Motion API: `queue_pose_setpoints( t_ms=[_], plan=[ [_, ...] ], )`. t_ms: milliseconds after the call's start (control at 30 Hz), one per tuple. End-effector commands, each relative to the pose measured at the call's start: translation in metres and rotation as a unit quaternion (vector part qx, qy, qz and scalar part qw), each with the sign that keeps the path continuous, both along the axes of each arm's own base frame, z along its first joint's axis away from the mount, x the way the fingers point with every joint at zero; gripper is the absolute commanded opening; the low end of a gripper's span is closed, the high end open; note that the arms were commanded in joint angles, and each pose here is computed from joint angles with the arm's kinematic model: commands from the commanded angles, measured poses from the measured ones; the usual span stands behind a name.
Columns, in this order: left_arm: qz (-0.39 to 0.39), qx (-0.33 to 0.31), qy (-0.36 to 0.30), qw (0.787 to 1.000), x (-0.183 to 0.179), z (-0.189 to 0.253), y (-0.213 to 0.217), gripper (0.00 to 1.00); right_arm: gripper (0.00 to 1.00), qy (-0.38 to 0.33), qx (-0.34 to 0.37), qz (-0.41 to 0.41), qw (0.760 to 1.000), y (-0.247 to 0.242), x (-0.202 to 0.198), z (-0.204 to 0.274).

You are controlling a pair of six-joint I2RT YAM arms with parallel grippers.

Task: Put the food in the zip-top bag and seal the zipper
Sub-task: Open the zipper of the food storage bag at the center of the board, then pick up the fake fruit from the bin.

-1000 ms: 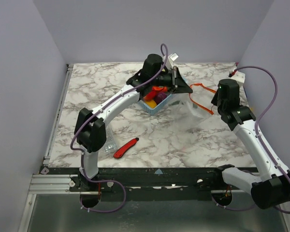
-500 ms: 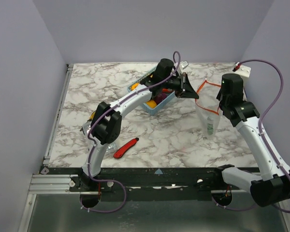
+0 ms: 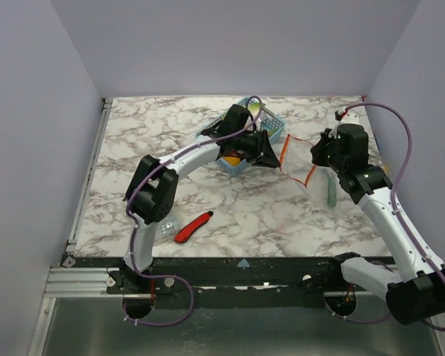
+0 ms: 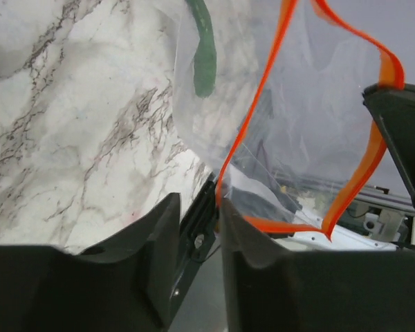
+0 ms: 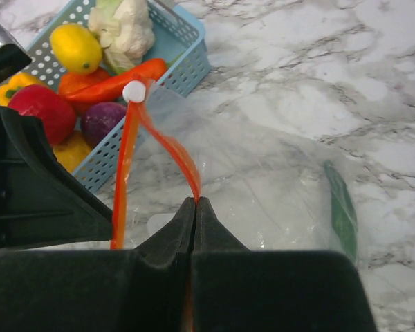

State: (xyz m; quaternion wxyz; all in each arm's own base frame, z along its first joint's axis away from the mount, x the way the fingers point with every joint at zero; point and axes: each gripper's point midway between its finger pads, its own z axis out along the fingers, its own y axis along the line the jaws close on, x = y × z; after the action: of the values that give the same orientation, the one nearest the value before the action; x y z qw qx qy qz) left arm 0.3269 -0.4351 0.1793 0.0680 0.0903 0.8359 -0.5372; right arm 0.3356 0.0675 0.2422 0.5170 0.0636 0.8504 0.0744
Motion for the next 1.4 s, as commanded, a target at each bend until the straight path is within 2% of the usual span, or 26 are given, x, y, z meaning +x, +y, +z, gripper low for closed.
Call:
queue_pose_setpoints(
  t_ms=[0, 233, 367, 400, 500, 633, 733, 967, 1167, 1267, 1367],
  plan=[
    [0.009, -0.001, -0.074, 0.997, -0.005, 0.039, 0.017, 0.39, 0.0, -0.001, 0.03, 0.056, 0.998, 0.023, 0.002, -0.003],
    [0.013, 0.012, -0.129, 0.992, -0.013, 0.053, 0.042, 0.56, 0.0, 0.005, 0.036, 0.064, 0.997, 0.028, 0.002, -0.006],
    [0.07, 0.062, -0.195, 0.976, 0.006, 0.053, 0.077, 0.63, 0.0, 0.003, 0.036, 0.065, 0.997, 0.027, 0.001, -0.005],
    [0.092, 0.084, -0.21, 0.97, 0.014, 0.052, 0.09, 0.66, 0.0, 0.003, 0.037, 0.064, 0.997, 0.027, 0.001, -0.005],
    [0.163, 0.178, -0.269, 0.932, 0.043, 0.041, 0.129, 0.87, 0.0, 0.005, 0.037, 0.065, 0.997, 0.027, 0.0, -0.007],
    [0.214, 0.275, -0.325, 0.879, 0.078, 0.034, 0.167, 0.98, 0.0, 0.005, 0.042, 0.077, 0.996, 0.032, -0.001, -0.005],
    [0.219, 0.33, -0.324, 0.859, 0.103, 0.024, 0.182, 0.99, 0.0, 0.006, 0.041, 0.074, 0.996, 0.031, -0.002, -0.006],
    [0.179, 0.389, -0.335, 0.839, 0.146, 0.006, 0.181, 0.99, 0.0, 0.006, 0.041, 0.077, 0.996, 0.032, -0.001, -0.006],
    [0.131, 0.384, -0.306, 0.862, 0.153, -0.024, 0.169, 0.99, 0.0, 0.003, 0.041, 0.077, 0.996, 0.032, -0.001, -0.006],
    [0.114, 0.363, -0.293, 0.877, 0.146, -0.035, 0.159, 0.93, 0.0, 0.007, 0.04, 0.075, 0.996, 0.032, 0.0, -0.009],
    [0.109, 0.364, -0.273, 0.884, 0.14, -0.048, 0.158, 0.86, 0.0, 0.008, 0.042, 0.077, 0.996, 0.033, -0.001, -0.011]
  ],
)
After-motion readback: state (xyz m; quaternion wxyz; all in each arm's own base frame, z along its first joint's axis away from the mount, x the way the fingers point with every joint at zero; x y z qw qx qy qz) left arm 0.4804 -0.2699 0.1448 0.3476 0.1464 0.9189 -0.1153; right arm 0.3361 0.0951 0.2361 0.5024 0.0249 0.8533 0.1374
